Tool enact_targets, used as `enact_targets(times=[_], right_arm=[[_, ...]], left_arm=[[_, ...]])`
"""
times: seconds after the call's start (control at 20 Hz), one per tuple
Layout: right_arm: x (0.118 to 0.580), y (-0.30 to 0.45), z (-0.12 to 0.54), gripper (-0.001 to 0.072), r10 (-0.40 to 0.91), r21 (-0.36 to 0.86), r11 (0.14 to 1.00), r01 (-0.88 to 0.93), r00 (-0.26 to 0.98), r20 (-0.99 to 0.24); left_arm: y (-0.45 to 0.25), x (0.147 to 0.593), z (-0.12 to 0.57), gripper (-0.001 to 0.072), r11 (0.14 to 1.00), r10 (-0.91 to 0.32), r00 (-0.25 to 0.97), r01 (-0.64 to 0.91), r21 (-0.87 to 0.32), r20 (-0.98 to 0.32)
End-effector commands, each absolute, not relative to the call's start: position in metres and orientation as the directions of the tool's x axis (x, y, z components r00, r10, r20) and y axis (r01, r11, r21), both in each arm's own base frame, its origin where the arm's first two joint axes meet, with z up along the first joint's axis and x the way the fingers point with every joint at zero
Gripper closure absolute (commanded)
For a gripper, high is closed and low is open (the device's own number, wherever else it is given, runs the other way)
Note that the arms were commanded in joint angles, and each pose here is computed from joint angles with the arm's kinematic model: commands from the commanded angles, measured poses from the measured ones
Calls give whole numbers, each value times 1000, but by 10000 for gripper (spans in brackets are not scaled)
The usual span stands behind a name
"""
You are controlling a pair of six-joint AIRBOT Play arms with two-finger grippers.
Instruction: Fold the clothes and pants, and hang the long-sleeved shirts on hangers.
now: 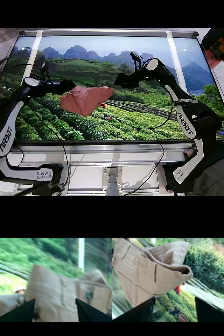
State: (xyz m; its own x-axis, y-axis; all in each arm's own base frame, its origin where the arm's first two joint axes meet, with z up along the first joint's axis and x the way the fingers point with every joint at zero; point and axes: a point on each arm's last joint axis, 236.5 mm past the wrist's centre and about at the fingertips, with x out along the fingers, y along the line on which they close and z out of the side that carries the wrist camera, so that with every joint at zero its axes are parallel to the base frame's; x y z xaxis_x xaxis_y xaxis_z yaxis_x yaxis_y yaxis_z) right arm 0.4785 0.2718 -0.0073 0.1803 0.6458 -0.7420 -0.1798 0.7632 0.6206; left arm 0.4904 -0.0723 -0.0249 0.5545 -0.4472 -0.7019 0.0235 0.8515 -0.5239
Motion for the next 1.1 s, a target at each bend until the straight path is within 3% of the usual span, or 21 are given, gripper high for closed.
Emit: enact_targets(times=[0.0, 0.25, 0.3, 0.35, 0.4, 0.45, 0.65, 1.05], right_arm=[[475, 273, -8, 143, 647, 622, 762, -181, 167, -744], [474, 274, -8, 144, 650, 628, 760, -167, 161, -743], [473, 274, -8, 144, 650, 630, 760, -163, 156, -744], [472, 274, -8, 145, 649, 629, 760, -162, 155, -745], [473, 273, -9, 152, 649, 629, 761, -161, 158, -744], [475, 273, -9, 163, 648, 630, 761, -155, 164, -744], [474, 279, -28, 163, 662, 660, 748, -71, 133, -737], [477, 310, -66, 165, 763, 768, 634, 86, 88, -640]], left_arm=[[-60, 505, -37, 143, 860, -398, 596, -21, -509, -697], [-81, 502, -50, 147, 853, -427, 563, -8, -521, -708], [-87, 502, -50, 197, 846, -437, 563, -7, -533, -702], [-92, 503, -46, 328, 838, -448, 565, -5, -546, -693], [-95, 505, -42, 559, 827, -458, 571, -7, -562, -681], [-99, 506, -38, 689, 816, -469, 574, -7, -577, -671], [-100, 509, -19, 690, 813, -472, 600, 12, -583, -646], [-100, 509, -4, 690, 813, -471, 620, 30, -581, -627]])
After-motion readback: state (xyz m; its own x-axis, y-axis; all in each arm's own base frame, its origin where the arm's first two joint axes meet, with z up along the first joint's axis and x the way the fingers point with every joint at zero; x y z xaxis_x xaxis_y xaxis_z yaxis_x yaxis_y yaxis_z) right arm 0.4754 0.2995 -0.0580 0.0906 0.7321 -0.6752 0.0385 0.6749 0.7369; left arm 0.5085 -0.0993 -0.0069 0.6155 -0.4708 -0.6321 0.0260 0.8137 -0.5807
